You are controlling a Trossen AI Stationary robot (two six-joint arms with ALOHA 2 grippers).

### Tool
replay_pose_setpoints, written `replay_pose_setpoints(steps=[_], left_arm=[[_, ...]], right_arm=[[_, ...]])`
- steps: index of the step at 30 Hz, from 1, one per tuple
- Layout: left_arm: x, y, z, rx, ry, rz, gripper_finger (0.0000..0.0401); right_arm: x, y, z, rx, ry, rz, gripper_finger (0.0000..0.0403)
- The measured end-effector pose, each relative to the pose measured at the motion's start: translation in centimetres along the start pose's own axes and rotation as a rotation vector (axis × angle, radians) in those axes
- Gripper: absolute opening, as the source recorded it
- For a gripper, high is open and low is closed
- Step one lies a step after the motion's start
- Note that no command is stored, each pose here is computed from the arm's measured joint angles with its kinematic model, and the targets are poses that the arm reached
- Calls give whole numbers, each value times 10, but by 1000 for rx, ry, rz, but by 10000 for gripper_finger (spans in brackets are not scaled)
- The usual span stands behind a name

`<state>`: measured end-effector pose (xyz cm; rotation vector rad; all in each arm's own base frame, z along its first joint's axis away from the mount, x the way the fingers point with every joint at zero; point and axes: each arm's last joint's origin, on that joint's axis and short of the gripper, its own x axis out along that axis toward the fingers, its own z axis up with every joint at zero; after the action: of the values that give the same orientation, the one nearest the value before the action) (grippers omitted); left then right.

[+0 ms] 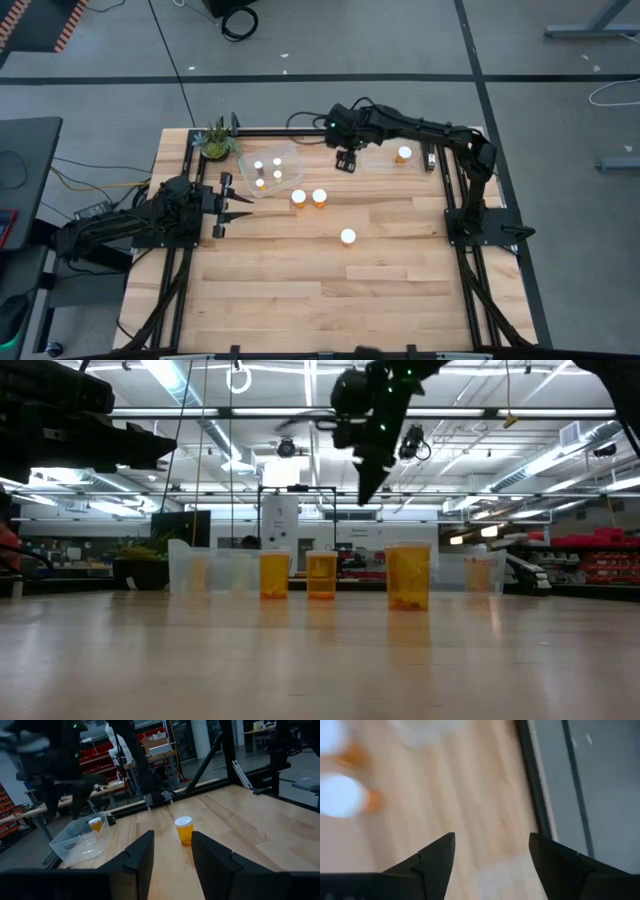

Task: Pick and place medicine bottles into bin by pill shape (circle, oval)
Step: Put the orange large pill bottle into the right transparent bin

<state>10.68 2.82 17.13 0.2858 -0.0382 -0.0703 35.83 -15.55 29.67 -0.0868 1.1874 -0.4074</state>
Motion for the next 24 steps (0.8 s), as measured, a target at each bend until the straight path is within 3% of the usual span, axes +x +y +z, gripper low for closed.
replay_pose_setpoints(steps=[6, 14, 24], left_arm=[[0, 0, 0, 0, 0, 0, 146], [0, 0, 0, 0, 0, 0, 149], [0, 0, 0, 0, 1, -1, 140]], right_arm=[[-4, 45, 15, -121, -144, 102, 262], [22, 98, 8, -265, -239, 156, 262], [38, 125, -1, -311, -311, 170, 304]])
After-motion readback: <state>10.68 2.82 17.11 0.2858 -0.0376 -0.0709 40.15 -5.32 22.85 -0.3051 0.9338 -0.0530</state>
